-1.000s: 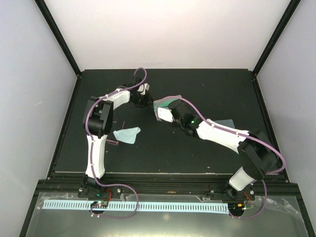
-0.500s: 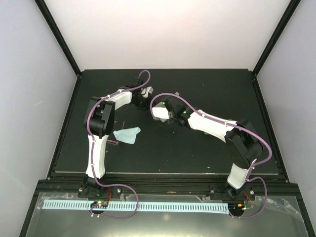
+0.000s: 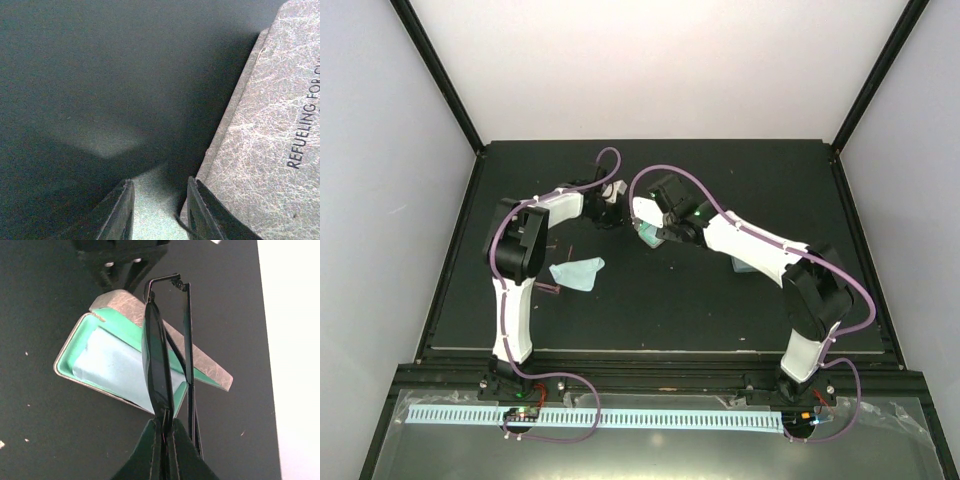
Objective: Organize the sunglasses
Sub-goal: Place the sunglasses in the sunglasses case.
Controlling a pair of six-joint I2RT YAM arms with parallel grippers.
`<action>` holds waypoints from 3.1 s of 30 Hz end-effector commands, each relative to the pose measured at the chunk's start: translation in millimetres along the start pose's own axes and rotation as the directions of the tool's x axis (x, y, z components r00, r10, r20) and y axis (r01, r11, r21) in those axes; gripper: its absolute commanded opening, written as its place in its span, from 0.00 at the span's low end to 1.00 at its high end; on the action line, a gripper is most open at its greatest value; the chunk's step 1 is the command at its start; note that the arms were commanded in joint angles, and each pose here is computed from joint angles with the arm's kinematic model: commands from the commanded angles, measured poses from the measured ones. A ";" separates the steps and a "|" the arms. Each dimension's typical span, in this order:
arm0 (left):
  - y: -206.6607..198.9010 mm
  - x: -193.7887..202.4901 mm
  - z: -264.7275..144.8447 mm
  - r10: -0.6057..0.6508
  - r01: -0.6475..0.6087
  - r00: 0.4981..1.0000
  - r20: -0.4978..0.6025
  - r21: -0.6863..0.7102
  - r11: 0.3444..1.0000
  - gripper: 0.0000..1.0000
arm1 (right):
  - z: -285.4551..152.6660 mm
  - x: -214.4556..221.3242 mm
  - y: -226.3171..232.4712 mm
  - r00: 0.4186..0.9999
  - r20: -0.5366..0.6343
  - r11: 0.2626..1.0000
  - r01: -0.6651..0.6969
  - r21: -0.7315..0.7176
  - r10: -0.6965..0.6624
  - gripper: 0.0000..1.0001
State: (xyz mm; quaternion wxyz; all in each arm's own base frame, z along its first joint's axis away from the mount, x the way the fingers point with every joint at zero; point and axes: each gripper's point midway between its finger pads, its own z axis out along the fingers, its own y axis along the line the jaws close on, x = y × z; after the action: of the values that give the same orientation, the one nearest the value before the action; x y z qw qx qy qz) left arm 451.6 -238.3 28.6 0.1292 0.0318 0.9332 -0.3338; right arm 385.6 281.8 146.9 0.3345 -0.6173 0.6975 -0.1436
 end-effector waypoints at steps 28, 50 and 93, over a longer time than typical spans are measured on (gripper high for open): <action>-20.1 37.7 34.4 0.003 0.004 0.997 -0.082 0.085 0.996 0.31 | 26.4 35.6 -16.1 0.727 -0.254 0.770 -0.612 0.180 0.637 0.01; -21.8 41.2 26.1 0.016 -0.011 0.997 -0.069 0.079 0.997 0.31 | 50.7 25.6 -21.3 0.463 -0.319 0.539 -0.814 0.217 0.827 0.01; -21.8 39.9 28.1 0.006 0.000 0.997 -0.076 0.080 0.997 0.31 | 108.0 35.3 -8.7 0.035 -0.481 -0.057 -0.983 -0.174 0.876 0.03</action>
State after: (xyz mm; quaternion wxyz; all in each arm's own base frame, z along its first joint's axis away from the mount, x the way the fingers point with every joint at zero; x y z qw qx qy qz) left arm 430.2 -279.0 29.0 0.1261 0.0652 0.9096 -0.3906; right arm 459.5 269.0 65.8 0.0987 -0.0056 0.9695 0.2241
